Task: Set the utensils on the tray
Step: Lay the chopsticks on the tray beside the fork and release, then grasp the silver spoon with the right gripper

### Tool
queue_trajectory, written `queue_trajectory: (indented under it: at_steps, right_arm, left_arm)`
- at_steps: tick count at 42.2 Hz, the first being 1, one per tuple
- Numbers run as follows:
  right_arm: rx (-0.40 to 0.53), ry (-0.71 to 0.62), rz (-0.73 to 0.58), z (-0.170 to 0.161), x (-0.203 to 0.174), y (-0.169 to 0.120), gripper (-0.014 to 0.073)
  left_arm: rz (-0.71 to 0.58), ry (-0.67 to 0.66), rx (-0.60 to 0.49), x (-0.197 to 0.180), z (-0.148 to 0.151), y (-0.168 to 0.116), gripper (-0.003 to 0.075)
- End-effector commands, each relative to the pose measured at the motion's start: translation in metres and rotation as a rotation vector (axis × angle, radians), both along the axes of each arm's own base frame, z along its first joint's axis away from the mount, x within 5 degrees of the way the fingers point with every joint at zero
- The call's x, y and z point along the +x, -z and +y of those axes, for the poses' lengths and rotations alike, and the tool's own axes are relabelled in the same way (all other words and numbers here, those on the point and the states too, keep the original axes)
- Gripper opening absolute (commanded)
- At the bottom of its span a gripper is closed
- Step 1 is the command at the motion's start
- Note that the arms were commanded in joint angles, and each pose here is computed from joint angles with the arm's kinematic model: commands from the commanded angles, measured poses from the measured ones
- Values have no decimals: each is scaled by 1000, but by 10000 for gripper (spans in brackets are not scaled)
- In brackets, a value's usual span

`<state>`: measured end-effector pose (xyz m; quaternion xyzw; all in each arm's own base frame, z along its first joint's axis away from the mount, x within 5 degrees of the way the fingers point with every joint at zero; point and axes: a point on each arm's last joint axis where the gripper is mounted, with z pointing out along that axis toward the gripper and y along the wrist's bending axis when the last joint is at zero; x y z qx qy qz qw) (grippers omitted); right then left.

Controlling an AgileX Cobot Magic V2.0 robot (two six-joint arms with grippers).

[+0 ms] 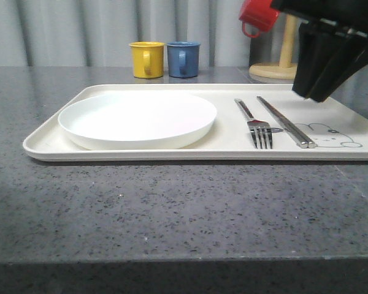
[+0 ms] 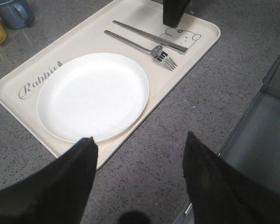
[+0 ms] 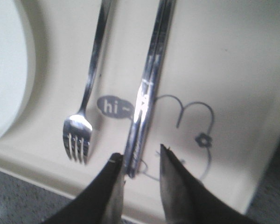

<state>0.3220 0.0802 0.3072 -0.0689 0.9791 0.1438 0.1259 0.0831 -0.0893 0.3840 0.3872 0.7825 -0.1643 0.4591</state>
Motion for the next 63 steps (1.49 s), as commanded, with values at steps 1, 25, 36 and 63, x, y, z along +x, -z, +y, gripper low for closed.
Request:
queue_trajectory:
  at_steps: [1,25,36,63]
  right_arm:
    - [-96,-27,-140,-17,-24,-45,231]
    - [-302,370,-5,-162,-24,-27,231]
    - [-355,358,57,-177,3,13,231]
    - [-369,345,58,-179,16,28,-19]
  left_arm:
    - [-56,8,-83,0,-2,-13,408]
    - [-56,8,-83,0,-2,-13,408]
    - [-56,8,-83,0,-2,-13,408]
    - [-56,8,-83,0,-2,-13,408]
